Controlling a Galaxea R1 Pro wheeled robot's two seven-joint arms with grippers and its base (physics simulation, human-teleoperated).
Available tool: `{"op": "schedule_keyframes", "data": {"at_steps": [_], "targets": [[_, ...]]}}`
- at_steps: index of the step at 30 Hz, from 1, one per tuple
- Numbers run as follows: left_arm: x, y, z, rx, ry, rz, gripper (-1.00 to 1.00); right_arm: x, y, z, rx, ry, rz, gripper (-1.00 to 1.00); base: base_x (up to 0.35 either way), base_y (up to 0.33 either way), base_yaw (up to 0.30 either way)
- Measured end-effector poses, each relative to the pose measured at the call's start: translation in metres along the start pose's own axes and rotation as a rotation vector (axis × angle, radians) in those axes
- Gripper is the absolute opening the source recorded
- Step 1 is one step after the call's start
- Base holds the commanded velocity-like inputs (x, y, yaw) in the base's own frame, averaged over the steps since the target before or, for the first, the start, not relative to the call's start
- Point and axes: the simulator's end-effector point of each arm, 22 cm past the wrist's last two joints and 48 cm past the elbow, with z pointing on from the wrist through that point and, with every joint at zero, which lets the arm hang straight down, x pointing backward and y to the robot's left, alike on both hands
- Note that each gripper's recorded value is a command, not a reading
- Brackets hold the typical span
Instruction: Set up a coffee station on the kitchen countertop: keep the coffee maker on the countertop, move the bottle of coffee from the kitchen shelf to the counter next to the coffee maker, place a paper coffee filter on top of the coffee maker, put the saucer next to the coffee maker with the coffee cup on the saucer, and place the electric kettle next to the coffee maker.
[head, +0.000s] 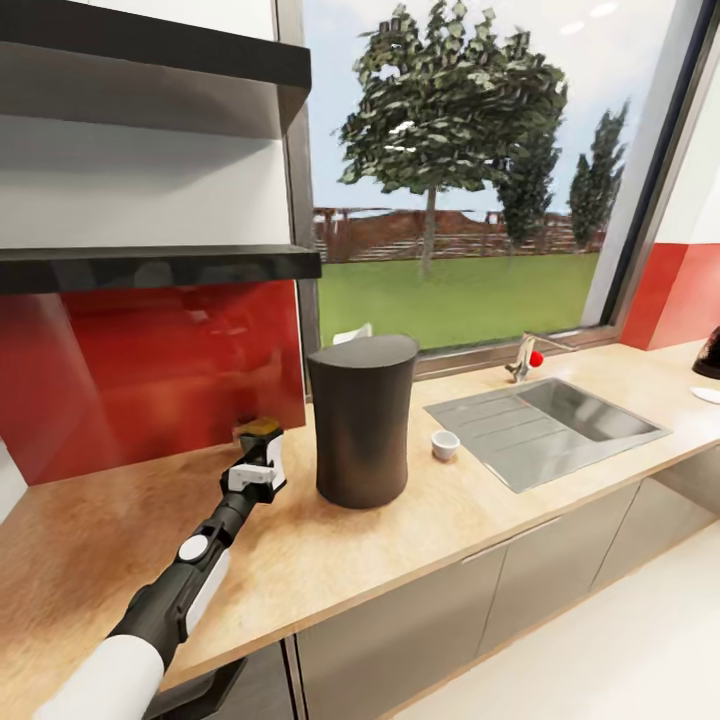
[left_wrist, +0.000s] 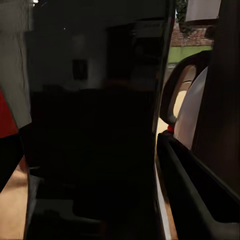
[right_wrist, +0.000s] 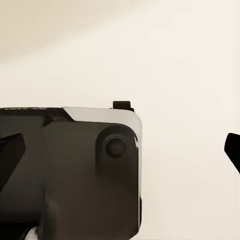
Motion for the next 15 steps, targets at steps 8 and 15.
{"op": "schedule_keyframes", "data": {"at_steps": [8, 15], "targets": [[0.020, -0.006, -0.010, 0.003, 0.028, -0.011, -1.00, 0.000, -0.006, 0.000, 0.007, 0.001, -0.001, 1.00, 0.063, -0.002, 0.000], [0.035, -0.008, -0.020, 0.002, 0.052, -0.017, -1.00, 0.000, -0.007, 0.000, 0.009, 0.000, -0.002, 1.00, 0.194, 0.000, 0.000]]}}
